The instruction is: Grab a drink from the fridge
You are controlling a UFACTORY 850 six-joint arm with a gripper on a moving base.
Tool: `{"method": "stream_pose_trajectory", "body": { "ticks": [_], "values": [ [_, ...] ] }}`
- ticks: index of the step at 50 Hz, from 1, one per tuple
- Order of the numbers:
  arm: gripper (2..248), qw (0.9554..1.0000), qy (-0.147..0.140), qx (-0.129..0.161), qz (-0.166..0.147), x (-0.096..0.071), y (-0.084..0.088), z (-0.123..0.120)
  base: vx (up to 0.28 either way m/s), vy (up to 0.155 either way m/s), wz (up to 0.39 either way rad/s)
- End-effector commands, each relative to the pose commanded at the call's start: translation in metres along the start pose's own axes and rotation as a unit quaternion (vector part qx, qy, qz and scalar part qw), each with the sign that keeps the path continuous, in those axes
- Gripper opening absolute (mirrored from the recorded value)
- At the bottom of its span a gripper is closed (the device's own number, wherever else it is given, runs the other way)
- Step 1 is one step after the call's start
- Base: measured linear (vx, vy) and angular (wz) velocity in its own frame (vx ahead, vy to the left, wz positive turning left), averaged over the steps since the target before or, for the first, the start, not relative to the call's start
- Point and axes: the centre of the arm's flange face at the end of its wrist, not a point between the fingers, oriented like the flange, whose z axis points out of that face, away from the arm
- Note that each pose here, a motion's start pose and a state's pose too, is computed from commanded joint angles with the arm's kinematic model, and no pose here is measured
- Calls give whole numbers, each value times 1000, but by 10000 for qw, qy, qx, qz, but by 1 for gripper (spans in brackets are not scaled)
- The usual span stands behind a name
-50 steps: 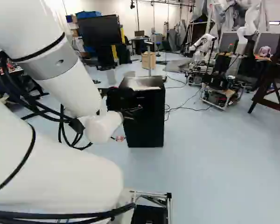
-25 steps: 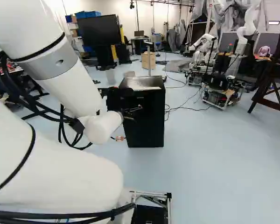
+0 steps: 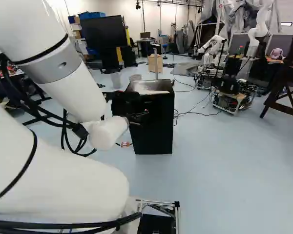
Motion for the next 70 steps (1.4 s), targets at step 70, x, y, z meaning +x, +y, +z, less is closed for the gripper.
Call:
{"method": "stream_pose_trajectory", "body": {
  "ticks": [70],
  "values": [
    [247,10000,0,0,0,0,0,0,57,69,-18]
  ]
}}
